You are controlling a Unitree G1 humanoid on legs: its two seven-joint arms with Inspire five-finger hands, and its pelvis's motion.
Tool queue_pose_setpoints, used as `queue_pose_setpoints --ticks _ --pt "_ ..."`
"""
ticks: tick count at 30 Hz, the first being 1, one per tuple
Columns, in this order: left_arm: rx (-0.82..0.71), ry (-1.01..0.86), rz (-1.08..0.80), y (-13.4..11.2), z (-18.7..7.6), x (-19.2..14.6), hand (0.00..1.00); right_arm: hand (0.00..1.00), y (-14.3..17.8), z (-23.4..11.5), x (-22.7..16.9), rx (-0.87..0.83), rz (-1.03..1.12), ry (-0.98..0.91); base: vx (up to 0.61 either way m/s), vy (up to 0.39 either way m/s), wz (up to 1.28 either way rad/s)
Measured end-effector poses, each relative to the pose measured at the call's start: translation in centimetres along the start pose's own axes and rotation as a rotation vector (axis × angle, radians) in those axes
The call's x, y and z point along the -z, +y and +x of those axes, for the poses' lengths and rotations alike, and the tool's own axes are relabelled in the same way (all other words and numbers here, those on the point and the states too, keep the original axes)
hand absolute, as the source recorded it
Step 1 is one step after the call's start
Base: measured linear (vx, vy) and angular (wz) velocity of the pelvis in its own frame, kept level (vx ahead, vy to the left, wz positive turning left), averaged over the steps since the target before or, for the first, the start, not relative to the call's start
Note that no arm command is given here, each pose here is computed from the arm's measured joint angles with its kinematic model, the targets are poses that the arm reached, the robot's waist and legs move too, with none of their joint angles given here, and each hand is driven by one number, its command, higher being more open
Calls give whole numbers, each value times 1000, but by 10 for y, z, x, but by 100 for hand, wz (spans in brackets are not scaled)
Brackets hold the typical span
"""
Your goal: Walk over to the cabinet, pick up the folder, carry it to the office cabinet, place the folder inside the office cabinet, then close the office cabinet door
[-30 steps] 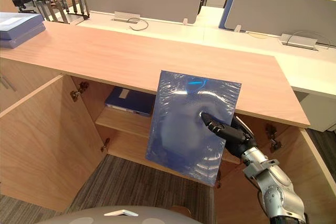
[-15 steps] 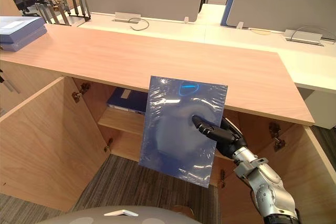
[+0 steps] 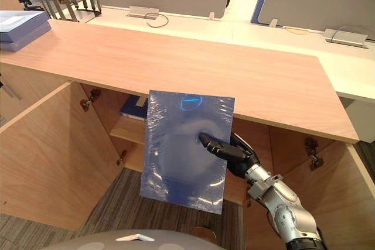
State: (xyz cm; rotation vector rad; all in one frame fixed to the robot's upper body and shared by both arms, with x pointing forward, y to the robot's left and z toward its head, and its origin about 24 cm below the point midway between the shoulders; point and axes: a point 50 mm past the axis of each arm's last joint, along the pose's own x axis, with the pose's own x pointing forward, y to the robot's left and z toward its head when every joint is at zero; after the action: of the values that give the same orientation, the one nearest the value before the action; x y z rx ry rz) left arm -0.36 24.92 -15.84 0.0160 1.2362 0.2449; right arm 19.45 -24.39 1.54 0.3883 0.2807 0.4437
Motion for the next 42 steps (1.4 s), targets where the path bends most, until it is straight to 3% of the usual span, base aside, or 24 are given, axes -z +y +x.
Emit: queue_pose_setpoints --ticks 22,33,42 --pt "28 -8 25 -5 2 -4 100 0 13 15 -8 -113 -74 65 4 0 -3" --pt "36 -9 44 -5 2 -5 100 0 25 14 14 -260 -118 301 -4 -2 -2" --pt "47 -9 62 -7 2 -6 100 0 30 25 -4 -340 -244 352 0 0 0"
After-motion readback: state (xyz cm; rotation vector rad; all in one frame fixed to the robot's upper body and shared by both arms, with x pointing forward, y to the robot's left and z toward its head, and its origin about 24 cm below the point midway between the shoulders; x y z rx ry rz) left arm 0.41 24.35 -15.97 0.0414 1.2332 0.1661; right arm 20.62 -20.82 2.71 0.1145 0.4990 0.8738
